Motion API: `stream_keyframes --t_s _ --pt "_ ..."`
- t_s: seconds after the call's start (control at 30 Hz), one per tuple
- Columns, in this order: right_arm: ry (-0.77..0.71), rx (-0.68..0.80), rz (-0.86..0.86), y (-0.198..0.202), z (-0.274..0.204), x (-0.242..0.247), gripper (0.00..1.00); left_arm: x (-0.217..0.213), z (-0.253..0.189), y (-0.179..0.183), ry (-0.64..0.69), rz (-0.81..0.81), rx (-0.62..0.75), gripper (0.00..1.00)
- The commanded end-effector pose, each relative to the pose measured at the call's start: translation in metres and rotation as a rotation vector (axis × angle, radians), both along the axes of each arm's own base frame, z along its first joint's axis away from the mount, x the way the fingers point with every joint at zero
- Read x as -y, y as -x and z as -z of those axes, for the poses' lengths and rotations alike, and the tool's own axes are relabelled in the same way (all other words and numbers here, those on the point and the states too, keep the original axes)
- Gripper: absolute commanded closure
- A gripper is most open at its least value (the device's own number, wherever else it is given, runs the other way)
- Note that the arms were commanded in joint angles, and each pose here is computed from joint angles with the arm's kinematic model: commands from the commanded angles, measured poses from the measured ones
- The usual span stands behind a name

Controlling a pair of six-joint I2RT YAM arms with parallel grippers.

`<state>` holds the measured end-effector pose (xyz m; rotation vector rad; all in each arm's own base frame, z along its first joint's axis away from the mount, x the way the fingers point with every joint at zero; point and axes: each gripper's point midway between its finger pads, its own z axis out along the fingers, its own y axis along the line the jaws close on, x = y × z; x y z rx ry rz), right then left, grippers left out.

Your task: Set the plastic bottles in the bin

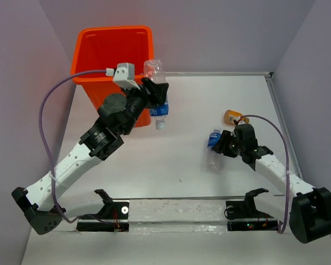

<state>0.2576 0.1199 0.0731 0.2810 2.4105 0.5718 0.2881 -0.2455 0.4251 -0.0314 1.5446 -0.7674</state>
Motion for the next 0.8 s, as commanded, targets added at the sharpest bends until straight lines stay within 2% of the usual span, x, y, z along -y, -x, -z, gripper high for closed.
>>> stream_keyframes --t_s 0.0,0.07,0.13,0.17,0.23,0.27,0.3,0.4,0.47,0.5,0.53,0.67,0.7,0.77 --pt "-0.109 0.140 -0.094 0.002 -0.040 -0.037 0.61 -0.054 -0.090 -0.026 0.057 -0.195 0.143 0.36" --pt "-0.138 0.179 -0.127 0.009 -0.055 -0.045 0.62 -0.065 -0.096 -0.054 0.034 -0.269 0.133 0.36" --pt "-0.171 0.206 -0.144 0.014 -0.066 -0.050 0.62 -0.085 -0.130 -0.063 0.058 -0.320 0.172 0.36" --pt "-0.188 0.222 -0.160 0.018 -0.072 -0.054 0.62 -0.095 -0.128 -0.084 0.036 -0.362 0.165 0.36" --pt "-0.220 0.279 -0.166 0.021 -0.091 -0.054 0.63 -0.113 -0.156 -0.092 0.056 -0.426 0.211 0.36" --pt "-0.230 0.298 -0.173 0.023 -0.098 -0.055 0.64 -0.127 -0.150 -0.112 0.027 -0.493 0.197 0.36" --pt "-0.235 0.310 -0.178 0.024 -0.102 -0.055 0.64 -0.138 -0.165 -0.113 0.042 -0.530 0.223 0.36" --pt "-0.249 0.355 -0.194 0.028 -0.120 -0.055 0.64 -0.167 -0.158 -0.144 -0.003 -0.665 0.210 0.34" --pt "-0.262 0.381 -0.214 0.030 -0.131 -0.058 0.64 -0.175 -0.148 -0.167 -0.054 -0.697 0.191 0.12" --pt "-0.270 0.401 -0.219 0.029 -0.140 -0.060 0.64 -0.179 -0.161 -0.166 -0.045 -0.707 0.207 0.04" --pt "-0.275 0.414 -0.223 0.027 -0.146 -0.061 0.64 -0.176 -0.140 -0.182 -0.095 -0.701 0.144 0.01" --pt "-0.320 0.490 -0.250 0.020 -0.184 -0.071 0.65 -0.168 -0.150 -0.166 -0.077 -0.620 0.157 0.01" --pt "-0.338 0.508 -0.269 0.016 -0.192 -0.078 0.65 -0.164 -0.140 -0.166 -0.067 -0.596 0.141 0.01" --pt "-0.373 0.554 -0.293 0.009 -0.218 -0.090 0.65 -0.161 -0.158 -0.133 -0.023 -0.527 0.190 0.01"
